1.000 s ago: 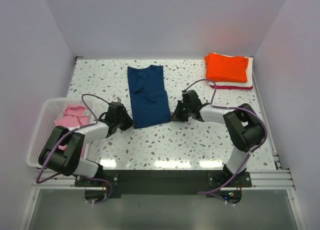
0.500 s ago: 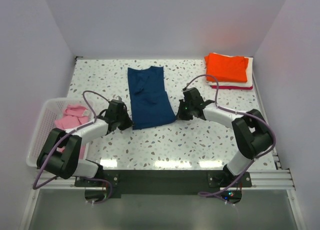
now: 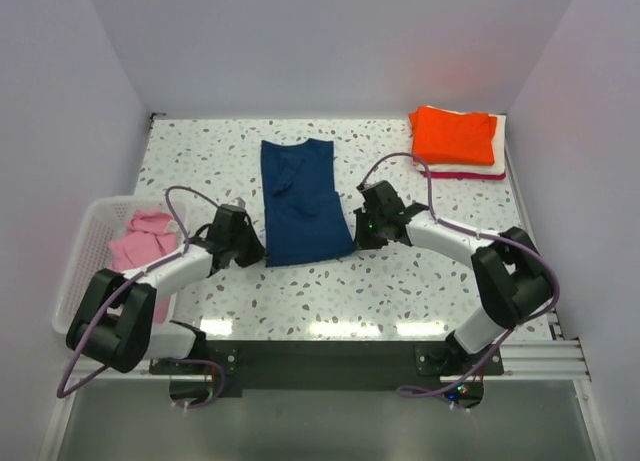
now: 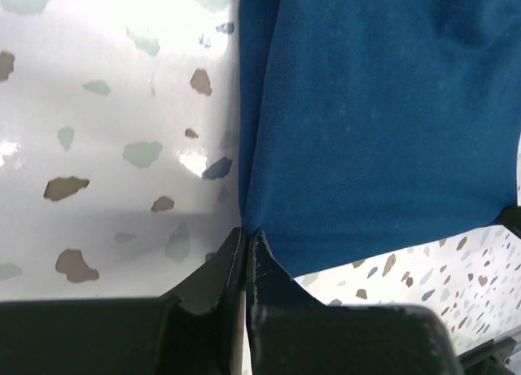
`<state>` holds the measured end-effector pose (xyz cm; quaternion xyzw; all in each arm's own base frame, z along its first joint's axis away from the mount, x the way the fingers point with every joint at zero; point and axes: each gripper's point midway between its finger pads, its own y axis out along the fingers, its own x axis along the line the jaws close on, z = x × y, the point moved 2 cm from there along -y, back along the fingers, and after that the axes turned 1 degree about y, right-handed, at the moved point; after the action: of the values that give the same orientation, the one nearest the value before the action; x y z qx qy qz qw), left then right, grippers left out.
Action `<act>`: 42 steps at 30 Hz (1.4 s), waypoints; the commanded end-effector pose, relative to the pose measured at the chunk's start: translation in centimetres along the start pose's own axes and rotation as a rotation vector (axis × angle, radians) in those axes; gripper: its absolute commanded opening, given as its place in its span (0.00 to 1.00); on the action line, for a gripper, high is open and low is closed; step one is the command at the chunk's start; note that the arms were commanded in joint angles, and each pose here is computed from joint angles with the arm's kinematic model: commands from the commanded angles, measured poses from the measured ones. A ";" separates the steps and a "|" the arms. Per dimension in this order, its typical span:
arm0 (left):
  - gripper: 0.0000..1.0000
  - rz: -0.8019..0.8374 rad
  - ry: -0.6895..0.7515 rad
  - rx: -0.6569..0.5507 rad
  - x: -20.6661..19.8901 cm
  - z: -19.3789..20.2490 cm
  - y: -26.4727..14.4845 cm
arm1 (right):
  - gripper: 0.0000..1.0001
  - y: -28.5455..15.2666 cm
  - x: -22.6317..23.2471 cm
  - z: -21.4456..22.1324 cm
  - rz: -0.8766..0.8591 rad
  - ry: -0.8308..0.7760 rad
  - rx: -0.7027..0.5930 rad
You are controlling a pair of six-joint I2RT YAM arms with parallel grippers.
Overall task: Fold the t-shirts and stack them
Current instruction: Fold the tshirt
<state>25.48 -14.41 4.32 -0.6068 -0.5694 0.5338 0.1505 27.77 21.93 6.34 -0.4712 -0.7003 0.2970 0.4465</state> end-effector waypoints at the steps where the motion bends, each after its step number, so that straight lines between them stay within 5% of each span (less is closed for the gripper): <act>1: 0.00 0.007 0.022 0.040 0.8 1.7 -0.8 | 0.00 -1.4 0.1 1.5 0.030 -0.064 0.007; 15: 0.03 0.077 0.029 0.175 2.4 8.1 -4.9 | 0.03 -5.4 0.9 9.8 -0.043 -0.108 0.075; 19: 0.25 0.112 0.037 0.164 0.9 7.2 -6.1 | 0.21 -6.1 0.2 9.8 -0.009 -0.116 0.065; 21: 0.37 0.089 0.055 0.152 0.9 6.7 -6.6 | 0.41 -6.8 0.5 9.4 -0.018 -0.118 0.049; 23: 0.43 0.108 0.073 0.110 -0.4 5.2 -7.6 | 0.55 -7.5 0.6 8.6 -0.011 -0.116 0.015; 26: 0.43 0.107 0.117 0.019 -1.9 2.3 -8.5 | 0.58 -8.3 0.8 6.1 0.027 -0.104 -0.071; 29: 0.37 0.150 0.154 -0.077 -5.0 -1.4 -8.5 | 0.56 -9.2 2.3 1.6 -0.018 -0.057 -0.159; 33: 0.40 0.148 0.253 -0.182 -10.5 -8.6 -5.6 | 0.49 -7.7 3.5 -5.8 -0.083 0.038 -0.246; 38: 0.53 0.046 0.389 -0.287 -13.2 -14.9 -1.1 | 0.45 -4.8 4.2 -9.8 -0.116 0.083 -0.261; 42: 0.55 -0.064 0.463 -0.244 -13.0 -16.7 4.1 | 0.43 -2.9 4.6 -11.5 -0.132 0.095 -0.268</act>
<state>41.20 -20.25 14.64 -0.7092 -0.5765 0.3638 0.1798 34.35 23.30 13.20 -0.5095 -0.7174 0.1909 0.4351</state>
